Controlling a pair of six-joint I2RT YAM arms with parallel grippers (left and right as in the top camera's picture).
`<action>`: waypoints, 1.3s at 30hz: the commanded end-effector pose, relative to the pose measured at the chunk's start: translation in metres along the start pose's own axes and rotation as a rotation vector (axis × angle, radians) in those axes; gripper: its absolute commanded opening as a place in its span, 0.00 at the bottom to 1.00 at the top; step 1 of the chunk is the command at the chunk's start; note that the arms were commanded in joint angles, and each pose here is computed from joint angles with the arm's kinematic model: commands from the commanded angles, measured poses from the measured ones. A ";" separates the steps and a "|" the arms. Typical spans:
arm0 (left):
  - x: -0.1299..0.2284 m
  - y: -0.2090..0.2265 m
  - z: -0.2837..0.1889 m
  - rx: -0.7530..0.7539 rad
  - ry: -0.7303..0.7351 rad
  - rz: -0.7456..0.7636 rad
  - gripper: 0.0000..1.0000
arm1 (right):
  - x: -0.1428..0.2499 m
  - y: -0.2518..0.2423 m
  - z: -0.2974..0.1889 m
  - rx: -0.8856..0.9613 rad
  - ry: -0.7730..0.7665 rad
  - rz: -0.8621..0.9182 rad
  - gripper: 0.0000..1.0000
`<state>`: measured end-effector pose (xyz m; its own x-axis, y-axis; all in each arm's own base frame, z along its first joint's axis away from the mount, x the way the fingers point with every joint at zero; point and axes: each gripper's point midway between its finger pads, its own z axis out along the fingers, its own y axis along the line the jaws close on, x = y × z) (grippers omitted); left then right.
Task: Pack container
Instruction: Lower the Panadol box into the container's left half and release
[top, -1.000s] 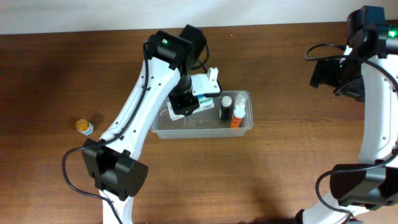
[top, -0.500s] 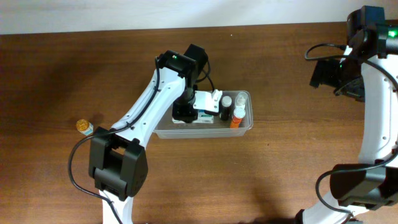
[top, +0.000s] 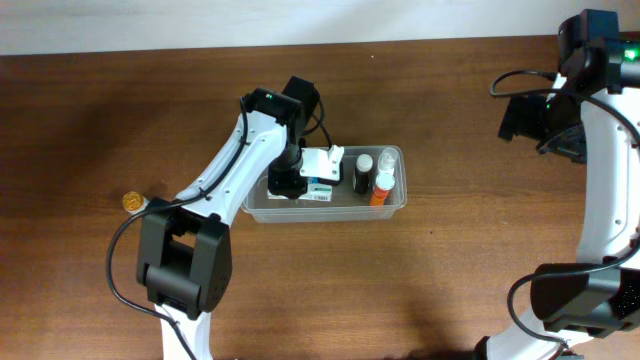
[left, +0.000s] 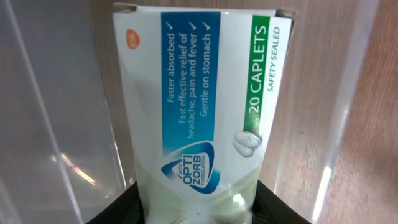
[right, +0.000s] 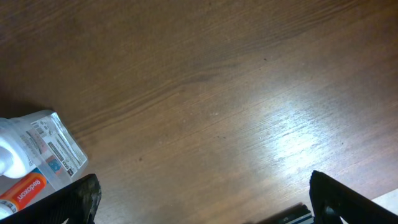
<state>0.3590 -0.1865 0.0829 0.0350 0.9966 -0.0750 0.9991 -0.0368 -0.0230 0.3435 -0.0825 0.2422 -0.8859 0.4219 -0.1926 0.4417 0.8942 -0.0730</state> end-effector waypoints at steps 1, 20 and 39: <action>0.002 -0.004 0.016 0.038 0.005 0.018 0.45 | -0.002 -0.002 -0.005 0.000 -0.019 0.006 0.98; -0.007 -0.002 0.044 0.088 -0.034 0.013 0.45 | -0.002 -0.002 -0.005 0.000 -0.019 0.006 0.98; -0.007 0.000 0.052 0.094 -0.031 0.012 0.56 | -0.002 -0.002 -0.005 0.000 -0.019 0.006 0.98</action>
<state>0.3596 -0.1955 0.0335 0.0303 0.9954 -0.0904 0.9940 -0.0395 -0.1016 0.3434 -0.0825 0.2422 -0.8863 0.4212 -0.1922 0.4410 0.8945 -0.0733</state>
